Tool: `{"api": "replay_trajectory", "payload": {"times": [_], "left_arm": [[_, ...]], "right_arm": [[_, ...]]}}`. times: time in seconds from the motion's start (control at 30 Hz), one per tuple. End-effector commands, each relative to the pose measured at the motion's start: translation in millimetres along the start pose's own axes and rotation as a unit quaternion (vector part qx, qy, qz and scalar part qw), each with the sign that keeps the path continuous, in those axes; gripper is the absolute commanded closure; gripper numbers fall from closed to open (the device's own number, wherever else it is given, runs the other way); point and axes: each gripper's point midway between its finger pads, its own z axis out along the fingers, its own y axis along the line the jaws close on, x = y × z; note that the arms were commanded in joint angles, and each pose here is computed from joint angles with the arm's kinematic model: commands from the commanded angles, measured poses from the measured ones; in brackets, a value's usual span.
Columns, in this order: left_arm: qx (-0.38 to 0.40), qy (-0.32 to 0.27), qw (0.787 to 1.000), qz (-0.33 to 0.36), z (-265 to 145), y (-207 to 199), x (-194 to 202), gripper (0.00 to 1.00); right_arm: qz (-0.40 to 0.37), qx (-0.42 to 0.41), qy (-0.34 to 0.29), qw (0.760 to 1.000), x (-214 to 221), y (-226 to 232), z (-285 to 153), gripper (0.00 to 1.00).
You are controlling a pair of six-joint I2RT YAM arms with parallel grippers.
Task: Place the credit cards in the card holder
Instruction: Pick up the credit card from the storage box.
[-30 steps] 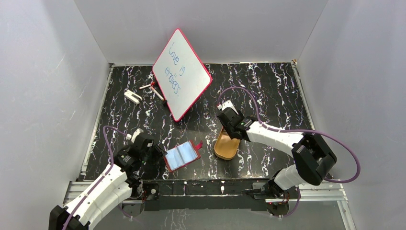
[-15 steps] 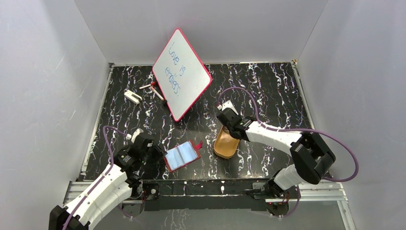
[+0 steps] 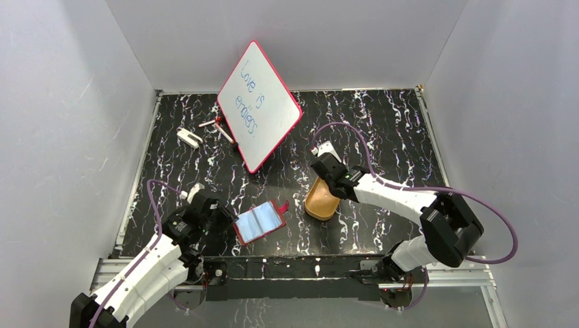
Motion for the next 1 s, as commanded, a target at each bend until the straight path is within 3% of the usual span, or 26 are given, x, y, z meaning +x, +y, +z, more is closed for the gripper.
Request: {"api": "replay_trajectory", "payload": {"times": [0.0,0.4,0.97], "left_arm": [[-0.001,0.004,1.000,0.005,0,2,2,0.76],[0.000,0.005,1.000,0.005,0,2,3,0.76],[0.001,0.009,1.000,0.006,0,2,4,0.76]], "right_arm": [[0.018,0.011,-0.030,0.999,-17,-11,-12,0.80],[0.018,-0.023,-0.030,0.999,-16,-1,-14,1.00],[0.129,-0.105,-0.047,0.985,-11,11,-24,1.00]]}}
